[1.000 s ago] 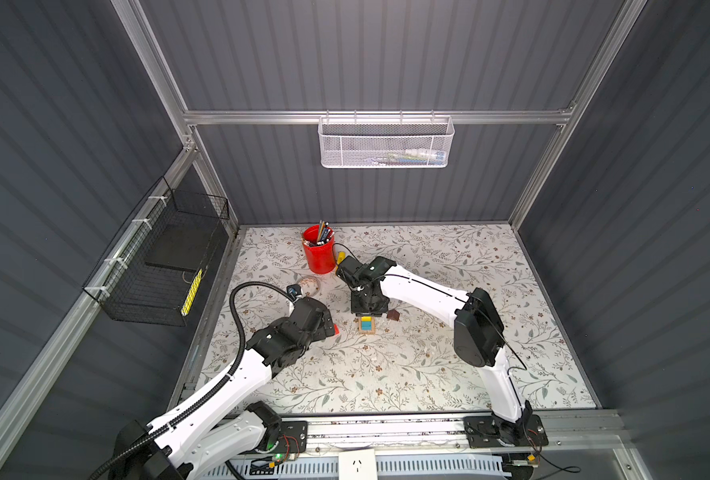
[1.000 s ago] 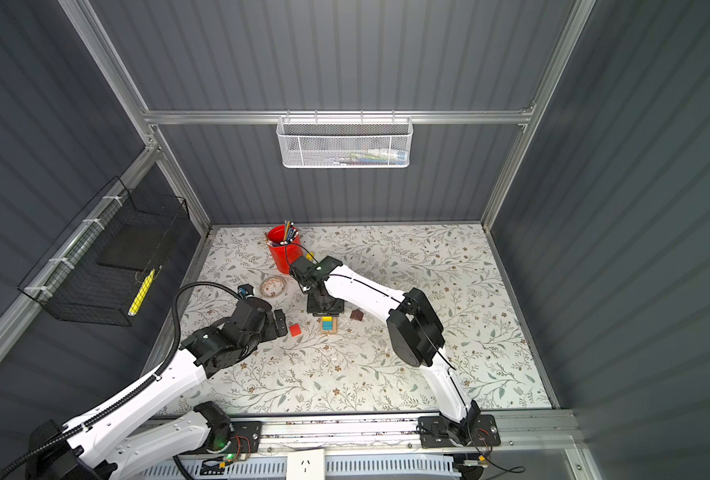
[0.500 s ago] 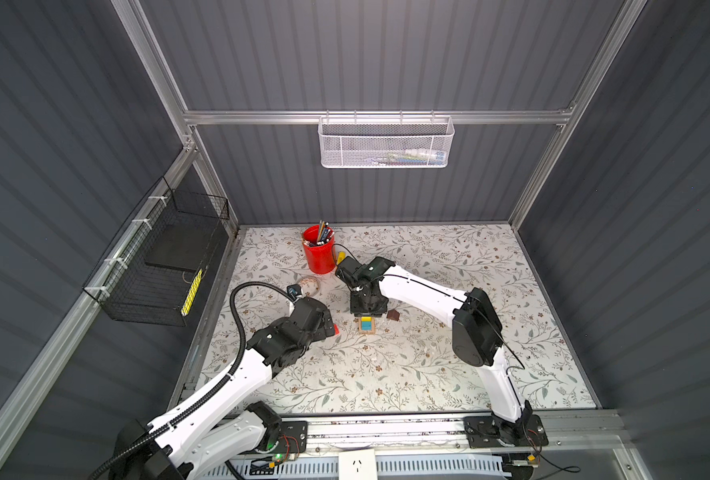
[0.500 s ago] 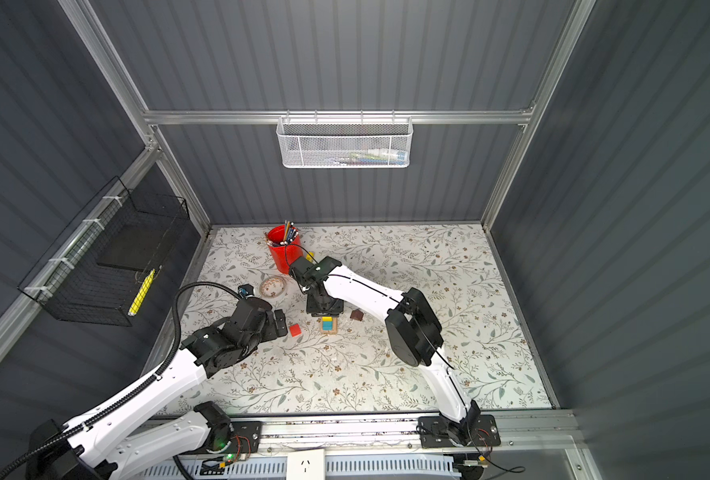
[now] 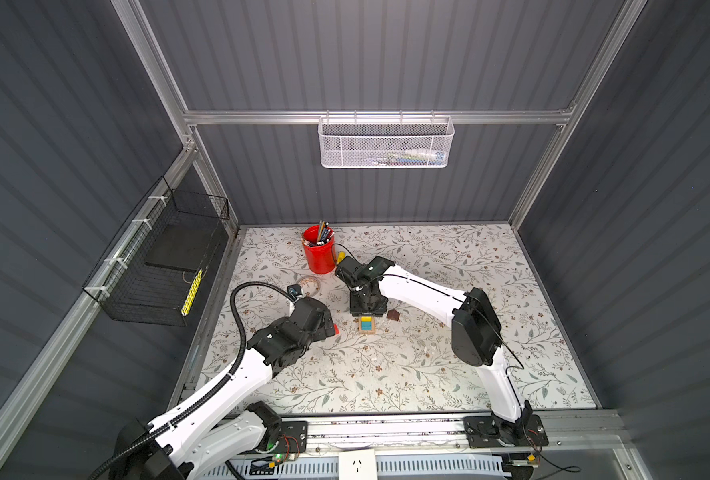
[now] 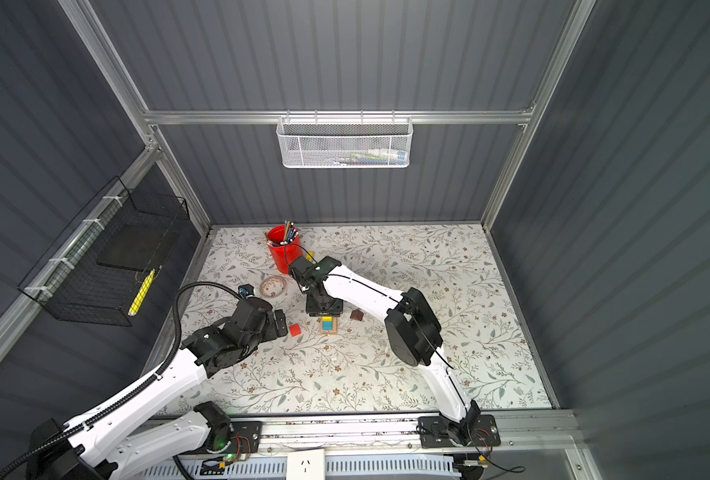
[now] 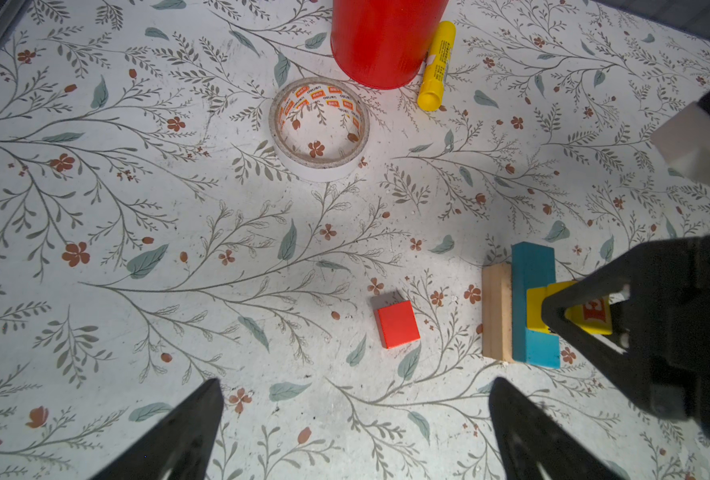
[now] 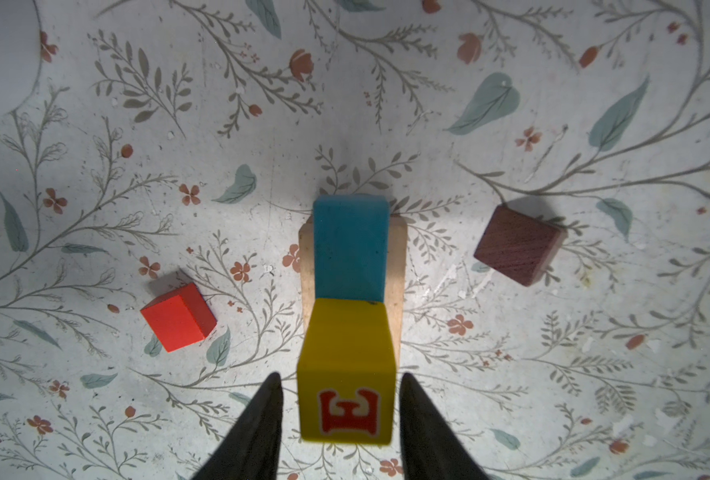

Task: Build the wood block tower
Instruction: 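Lower the yellow E cube onto the teal bar beside the L cube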

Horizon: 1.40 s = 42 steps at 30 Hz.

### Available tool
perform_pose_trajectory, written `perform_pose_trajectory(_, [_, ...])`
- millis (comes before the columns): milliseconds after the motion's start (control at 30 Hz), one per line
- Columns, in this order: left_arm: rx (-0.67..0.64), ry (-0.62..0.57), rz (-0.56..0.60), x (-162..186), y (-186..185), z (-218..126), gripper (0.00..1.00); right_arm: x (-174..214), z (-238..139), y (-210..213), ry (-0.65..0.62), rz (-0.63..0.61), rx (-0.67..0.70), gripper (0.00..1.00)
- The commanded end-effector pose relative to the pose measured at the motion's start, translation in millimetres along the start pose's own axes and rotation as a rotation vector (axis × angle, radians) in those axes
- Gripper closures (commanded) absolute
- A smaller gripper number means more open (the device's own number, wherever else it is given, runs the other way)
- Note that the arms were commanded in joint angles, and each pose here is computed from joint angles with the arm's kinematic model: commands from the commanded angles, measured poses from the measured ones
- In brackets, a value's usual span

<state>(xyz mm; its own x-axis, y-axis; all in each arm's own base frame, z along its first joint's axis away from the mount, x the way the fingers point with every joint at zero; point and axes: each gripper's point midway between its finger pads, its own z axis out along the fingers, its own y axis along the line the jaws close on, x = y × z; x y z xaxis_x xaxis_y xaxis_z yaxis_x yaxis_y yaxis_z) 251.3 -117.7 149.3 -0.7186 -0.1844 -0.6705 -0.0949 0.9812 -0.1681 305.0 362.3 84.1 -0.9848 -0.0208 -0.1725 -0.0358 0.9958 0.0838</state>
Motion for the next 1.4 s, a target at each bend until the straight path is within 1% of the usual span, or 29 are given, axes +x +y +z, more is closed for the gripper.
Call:
perform_pose_trajectory(0, [-0.003,-0.003,-0.002,1,0,0,0.0,-1,10,-3,0.012,0.005,0.03,0.53])
perform_pose_trajectory(433, [-0.002,-0.002,-0.002,1,0,0,0.0,0,16,-6,0.016,0.005,0.049,0.57])
perform_pose_trajectory(867, [0.0,-0.005,-0.002,-1,-1,0,0.0,0,15,-7,0.014,0.001,0.055,0.64])
perform_pose_trajectory(1033, [0.001,-0.002,-0.001,0,-1,0,0.0,0,15,-8,0.01,0.003,0.059,0.65])
perform_pose_trajectory(1133, [0.002,-0.003,-0.002,-1,-1,0,0.0,-1,14,-8,0.009,0.003,0.057,0.63])
perform_pose_trajectory(1367, [0.004,-0.004,0.002,-2,-2,-2,0.0,-4,1,-3,-0.007,0.001,0.024,0.54])
